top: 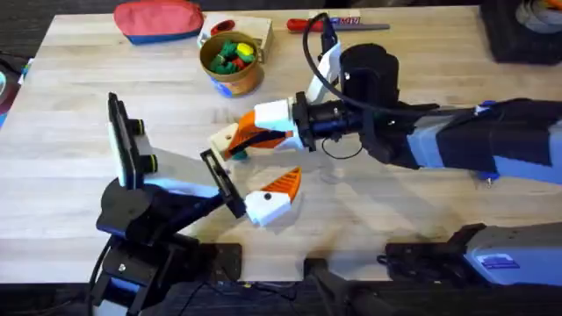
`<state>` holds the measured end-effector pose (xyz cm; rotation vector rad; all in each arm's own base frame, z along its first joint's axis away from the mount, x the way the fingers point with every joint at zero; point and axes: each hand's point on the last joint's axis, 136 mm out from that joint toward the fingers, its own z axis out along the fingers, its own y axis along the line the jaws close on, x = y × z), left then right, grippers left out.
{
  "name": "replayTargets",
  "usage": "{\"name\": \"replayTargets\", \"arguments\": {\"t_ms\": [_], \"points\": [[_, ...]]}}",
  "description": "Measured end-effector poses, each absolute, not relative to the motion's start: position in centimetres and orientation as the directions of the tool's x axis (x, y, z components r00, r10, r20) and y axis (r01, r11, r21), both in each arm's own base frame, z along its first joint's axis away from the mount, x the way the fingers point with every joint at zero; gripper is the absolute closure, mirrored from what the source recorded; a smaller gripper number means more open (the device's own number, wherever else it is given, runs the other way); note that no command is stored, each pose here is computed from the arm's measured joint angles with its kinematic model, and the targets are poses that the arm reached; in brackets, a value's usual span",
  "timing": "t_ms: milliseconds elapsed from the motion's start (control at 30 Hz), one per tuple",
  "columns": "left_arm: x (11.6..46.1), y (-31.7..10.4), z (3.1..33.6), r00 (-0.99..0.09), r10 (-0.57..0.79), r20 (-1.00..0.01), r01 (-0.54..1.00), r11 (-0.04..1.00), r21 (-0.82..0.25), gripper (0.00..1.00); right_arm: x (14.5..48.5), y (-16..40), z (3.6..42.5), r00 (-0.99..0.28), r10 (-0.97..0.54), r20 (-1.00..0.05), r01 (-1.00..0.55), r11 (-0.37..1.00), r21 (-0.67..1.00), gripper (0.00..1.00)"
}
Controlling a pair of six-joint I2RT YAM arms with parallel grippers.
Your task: Pick up the gripper from the table and insert it into the empty holder that is missing its gripper. Then pick up a screw, insert it into the mounting hole, and use the screwdriver to tighten it. Finally, clean up the table by picking up the vegetable and placing it into the bucket.
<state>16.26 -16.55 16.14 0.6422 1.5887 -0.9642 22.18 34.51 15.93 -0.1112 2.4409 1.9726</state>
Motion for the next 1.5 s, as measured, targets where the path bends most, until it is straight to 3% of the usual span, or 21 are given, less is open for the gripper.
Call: {"name": "replayTargets", "arguments": {"t_ms": [733,1100,1267,1433,1500], "points": [[16.2,-16.6,16.1,-0.231,-0.083,-0.969,0.82,0.519,-0.24,0.015,22.0,34.4,16.0,-0.996,-0.072,-0.049,-0.062,0.201,0.978,0.578],[14.7,-17.5,16.1,-0.242,-0.063,-0.968,0.866,0.435,-0.245,0.015,20.8,34.1,16.7,-0.987,-0.151,-0.047,-0.072,0.163,0.984,0.496],[14.6,-17.5,16.1,-0.243,-0.062,-0.968,0.869,0.43,-0.245,0.014,21.1,33.9,16.7,-0.987,-0.147,-0.067,-0.09,0.158,0.983,0.364],[14.6,-17.5,16.1,-0.243,-0.062,-0.968,0.869,0.429,-0.245,0.014,23.2,32.6,16.7,-0.989,-0.088,-0.121,-0.134,0.162,0.978,0.125],[14.6,-17.5,16.1,-0.243,-0.062,-0.968,0.869,0.429,-0.246,0.014,26.2,30.6,16.6,-0.984,0.001,-0.176,-0.173,0.181,0.968,0.012]]}}
